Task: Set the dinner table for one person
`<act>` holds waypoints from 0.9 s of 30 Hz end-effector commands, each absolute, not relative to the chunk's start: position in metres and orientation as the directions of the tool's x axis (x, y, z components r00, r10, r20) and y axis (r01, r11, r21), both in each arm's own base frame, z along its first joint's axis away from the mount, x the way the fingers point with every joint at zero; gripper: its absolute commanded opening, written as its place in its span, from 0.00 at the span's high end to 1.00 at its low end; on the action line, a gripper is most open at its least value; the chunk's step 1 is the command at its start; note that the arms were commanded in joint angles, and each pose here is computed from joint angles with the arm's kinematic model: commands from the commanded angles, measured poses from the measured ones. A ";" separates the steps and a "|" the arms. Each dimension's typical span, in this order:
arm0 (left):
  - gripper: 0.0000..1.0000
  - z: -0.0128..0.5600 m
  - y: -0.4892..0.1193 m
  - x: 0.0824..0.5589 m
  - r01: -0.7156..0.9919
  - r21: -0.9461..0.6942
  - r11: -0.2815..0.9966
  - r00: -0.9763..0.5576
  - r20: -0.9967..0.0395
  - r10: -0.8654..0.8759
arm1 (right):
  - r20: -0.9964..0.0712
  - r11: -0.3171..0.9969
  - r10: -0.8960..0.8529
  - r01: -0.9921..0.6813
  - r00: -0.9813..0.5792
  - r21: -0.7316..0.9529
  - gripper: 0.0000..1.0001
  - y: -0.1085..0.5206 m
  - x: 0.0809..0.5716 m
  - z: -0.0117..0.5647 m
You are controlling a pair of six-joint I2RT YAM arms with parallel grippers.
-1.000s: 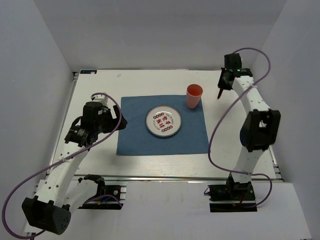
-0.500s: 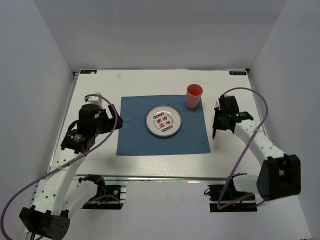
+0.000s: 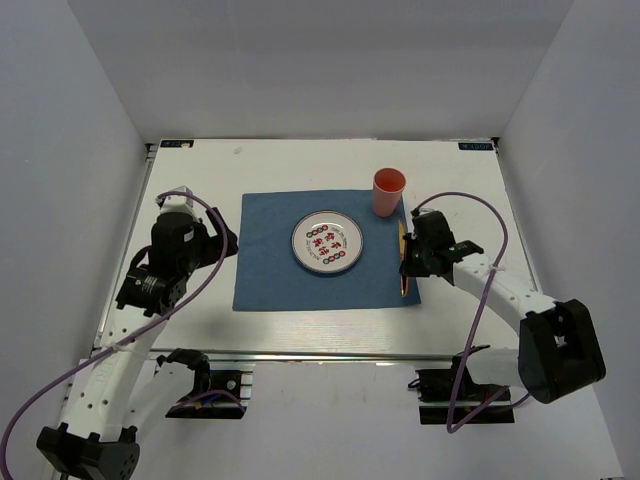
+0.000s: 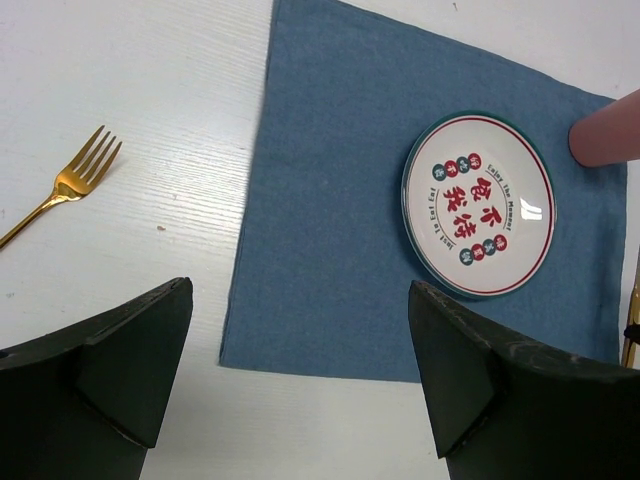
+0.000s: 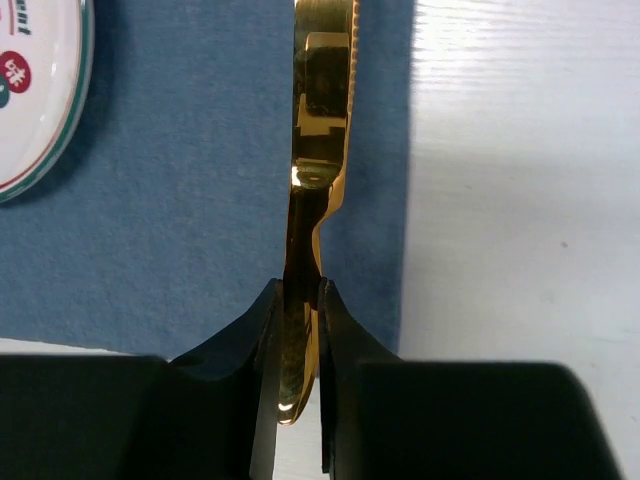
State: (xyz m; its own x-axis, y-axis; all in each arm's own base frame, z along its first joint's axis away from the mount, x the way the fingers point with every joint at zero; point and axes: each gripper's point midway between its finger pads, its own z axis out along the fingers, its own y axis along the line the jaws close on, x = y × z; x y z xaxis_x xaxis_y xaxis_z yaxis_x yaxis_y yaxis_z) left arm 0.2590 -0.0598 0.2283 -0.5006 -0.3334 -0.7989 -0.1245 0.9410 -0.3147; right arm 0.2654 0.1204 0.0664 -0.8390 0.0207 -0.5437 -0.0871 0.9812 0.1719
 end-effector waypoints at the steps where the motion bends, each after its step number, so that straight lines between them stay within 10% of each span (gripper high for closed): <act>1: 0.02 0.227 -0.055 0.259 -0.149 -0.308 0.940 -0.499 -0.797 -0.341 | -0.613 0.969 0.042 -0.118 -0.789 0.217 1.00 0.142 0.286 0.078; 27: 0.02 0.226 -0.060 0.258 -0.123 -0.312 0.942 -0.511 -0.793 -0.330 | -0.544 0.987 -0.019 -0.101 -0.839 0.123 1.00 0.157 0.296 0.039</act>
